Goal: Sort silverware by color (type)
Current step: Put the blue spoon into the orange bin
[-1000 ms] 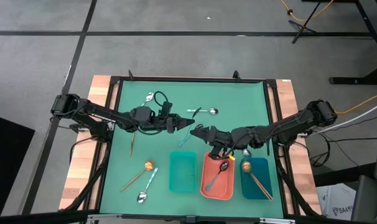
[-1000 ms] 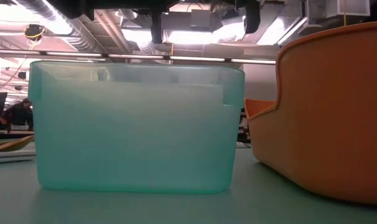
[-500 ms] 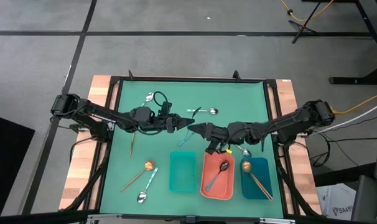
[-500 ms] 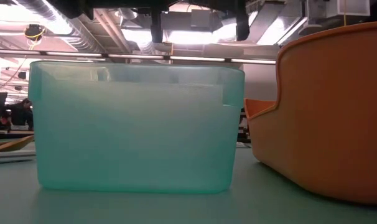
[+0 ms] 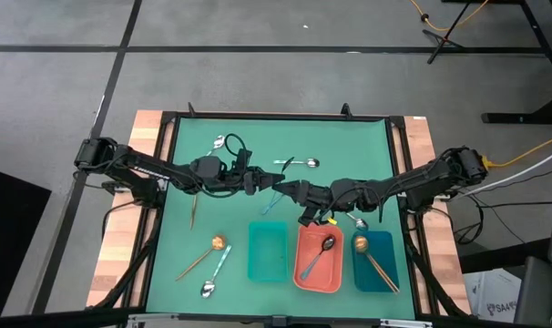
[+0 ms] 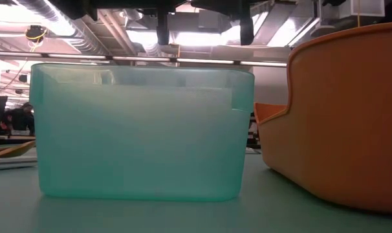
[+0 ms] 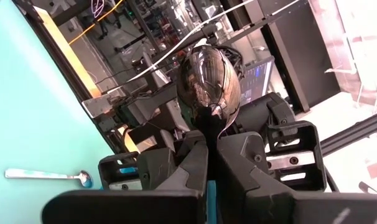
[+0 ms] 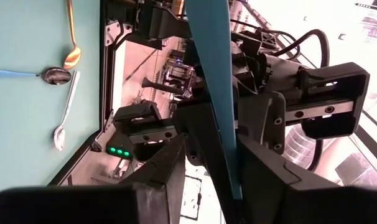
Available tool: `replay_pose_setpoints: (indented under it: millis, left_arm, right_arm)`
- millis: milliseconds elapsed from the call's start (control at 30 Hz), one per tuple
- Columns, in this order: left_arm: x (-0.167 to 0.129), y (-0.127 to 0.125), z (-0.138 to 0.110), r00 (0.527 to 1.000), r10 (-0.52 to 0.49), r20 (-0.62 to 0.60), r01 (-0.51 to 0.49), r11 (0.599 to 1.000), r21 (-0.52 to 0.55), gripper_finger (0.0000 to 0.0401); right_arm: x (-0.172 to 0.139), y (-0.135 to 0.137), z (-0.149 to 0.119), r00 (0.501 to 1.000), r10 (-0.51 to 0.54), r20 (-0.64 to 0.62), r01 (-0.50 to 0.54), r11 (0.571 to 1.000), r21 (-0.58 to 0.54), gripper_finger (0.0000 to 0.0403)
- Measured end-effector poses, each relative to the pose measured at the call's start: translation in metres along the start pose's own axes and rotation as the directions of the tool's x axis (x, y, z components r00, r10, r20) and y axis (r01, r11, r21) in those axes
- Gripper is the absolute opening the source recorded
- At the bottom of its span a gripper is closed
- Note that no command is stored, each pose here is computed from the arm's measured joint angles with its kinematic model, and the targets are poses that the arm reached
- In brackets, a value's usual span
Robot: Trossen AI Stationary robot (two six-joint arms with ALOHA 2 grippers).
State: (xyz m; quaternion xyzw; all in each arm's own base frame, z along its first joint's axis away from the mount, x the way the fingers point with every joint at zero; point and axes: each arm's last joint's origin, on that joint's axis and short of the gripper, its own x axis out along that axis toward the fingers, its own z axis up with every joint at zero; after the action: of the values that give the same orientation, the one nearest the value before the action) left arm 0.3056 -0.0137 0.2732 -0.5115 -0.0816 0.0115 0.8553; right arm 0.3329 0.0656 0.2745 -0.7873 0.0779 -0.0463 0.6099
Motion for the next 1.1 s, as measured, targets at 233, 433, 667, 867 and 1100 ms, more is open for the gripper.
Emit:
replay_pose_setpoints:
  millis: [233, 433, 667, 867, 1100]
  left_arm:
    - [0.0000, 0.0004, -0.0002, 1.000, 0.004, -0.002, -0.004, 1.000, 0.001, 0.0012]
    - [0.0001, 0.0015, -0.0008, 1.000, 0.014, -0.007, -0.014, 1.000, 0.003, 0.0012]
    - [0.0000, 0.0033, -0.0018, 0.999, 0.033, -0.017, -0.033, 0.999, 0.007, 0.0012]
    - [0.0000, 0.0044, -0.0024, 0.999, 0.044, -0.023, -0.044, 0.999, 0.008, 0.0012]
    - [-0.0001, 0.0050, -0.0025, 0.998, 0.053, -0.019, -0.053, 0.999, 0.010, 0.0024]
  right_arm:
    - [0.0000, -0.0002, 0.0000, 1.000, -0.002, 0.001, 0.002, 1.000, 0.001, 0.0087]
    - [0.0000, -0.0003, 0.0001, 1.000, -0.003, 0.001, 0.003, 1.000, 0.000, 0.0056]
    - [0.0000, 0.0003, 0.0002, 1.000, 0.002, 0.003, -0.002, 1.000, 0.000, 0.0040]
    - [-0.0001, 0.0010, 0.0004, 1.000, 0.008, 0.005, -0.008, 1.000, -0.003, 0.0024]
    - [-0.0001, 0.0010, 0.0004, 1.000, 0.009, 0.005, -0.009, 1.000, 0.009, 0.0005]
